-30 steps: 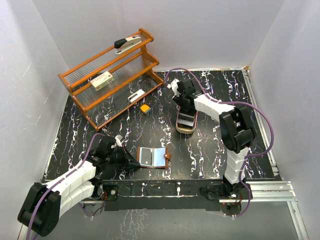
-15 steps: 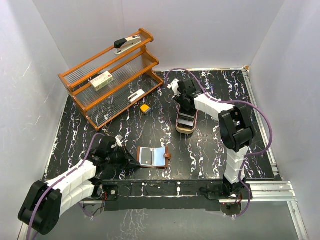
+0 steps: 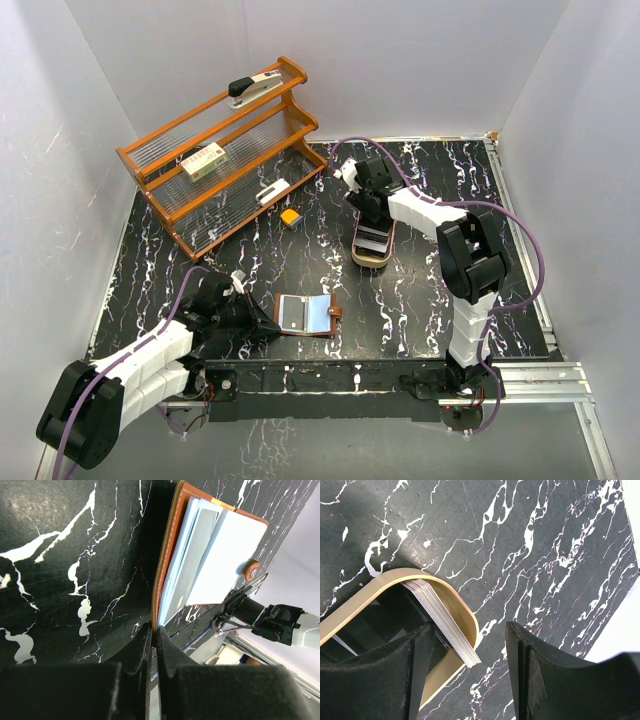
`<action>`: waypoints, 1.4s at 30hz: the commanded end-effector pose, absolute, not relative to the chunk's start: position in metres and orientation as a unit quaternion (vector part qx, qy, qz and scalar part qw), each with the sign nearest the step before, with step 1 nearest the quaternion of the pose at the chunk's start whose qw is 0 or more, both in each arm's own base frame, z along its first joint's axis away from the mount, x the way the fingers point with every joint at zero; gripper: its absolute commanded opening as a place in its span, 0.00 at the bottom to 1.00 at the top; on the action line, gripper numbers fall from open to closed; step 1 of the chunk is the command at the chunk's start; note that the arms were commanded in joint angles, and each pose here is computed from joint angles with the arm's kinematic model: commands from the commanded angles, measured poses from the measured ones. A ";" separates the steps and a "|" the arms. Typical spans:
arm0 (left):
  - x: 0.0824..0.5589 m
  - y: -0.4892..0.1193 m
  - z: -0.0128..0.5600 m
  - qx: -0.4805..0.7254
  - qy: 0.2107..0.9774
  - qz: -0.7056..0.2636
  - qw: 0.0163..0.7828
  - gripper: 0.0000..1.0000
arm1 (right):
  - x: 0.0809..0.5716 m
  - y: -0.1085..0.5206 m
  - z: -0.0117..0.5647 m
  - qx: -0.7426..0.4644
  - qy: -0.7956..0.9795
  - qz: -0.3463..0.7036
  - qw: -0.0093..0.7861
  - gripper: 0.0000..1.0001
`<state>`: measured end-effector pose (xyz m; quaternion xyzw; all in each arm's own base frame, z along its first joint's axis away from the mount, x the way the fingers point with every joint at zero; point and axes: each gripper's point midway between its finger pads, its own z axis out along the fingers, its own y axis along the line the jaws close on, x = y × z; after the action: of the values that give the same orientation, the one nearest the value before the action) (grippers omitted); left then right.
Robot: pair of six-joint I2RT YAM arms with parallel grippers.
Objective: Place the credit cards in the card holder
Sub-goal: Pick up the credit card from the storage box.
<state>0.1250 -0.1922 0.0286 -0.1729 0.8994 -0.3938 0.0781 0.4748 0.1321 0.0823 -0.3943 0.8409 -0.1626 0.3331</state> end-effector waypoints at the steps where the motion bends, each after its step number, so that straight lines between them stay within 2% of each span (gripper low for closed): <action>1: 0.123 -0.196 0.037 -0.164 0.896 -0.405 0.075 0.00 | 0.497 0.134 0.098 -0.379 0.828 -0.180 0.371 0.57; 9: 0.124 -0.196 0.037 -0.165 0.896 -0.406 0.075 0.00 | 0.498 0.133 0.092 -0.382 0.829 -0.185 0.364 0.58; 34: 0.123 -0.197 0.032 -0.173 0.894 -0.408 0.072 0.00 | 0.509 0.128 0.124 -0.366 0.817 -0.214 0.390 0.42; 37: 0.124 -0.197 0.033 -0.172 0.893 -0.409 0.071 0.00 | 0.508 0.129 0.123 -0.367 0.818 -0.210 0.390 0.36; 40: 0.125 -0.198 0.035 -0.167 0.895 -0.407 0.073 0.00 | 0.505 0.129 0.121 -0.369 0.819 -0.207 0.388 0.24; 42: 0.125 -0.197 0.036 -0.167 0.895 -0.407 0.074 0.00 | 0.503 0.129 0.121 -0.366 0.821 -0.207 0.387 0.21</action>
<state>0.1274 -0.1943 0.0289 -0.1768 0.8961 -0.3995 0.0789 0.4857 0.1242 0.0799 -0.3943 0.8351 -0.1987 0.3281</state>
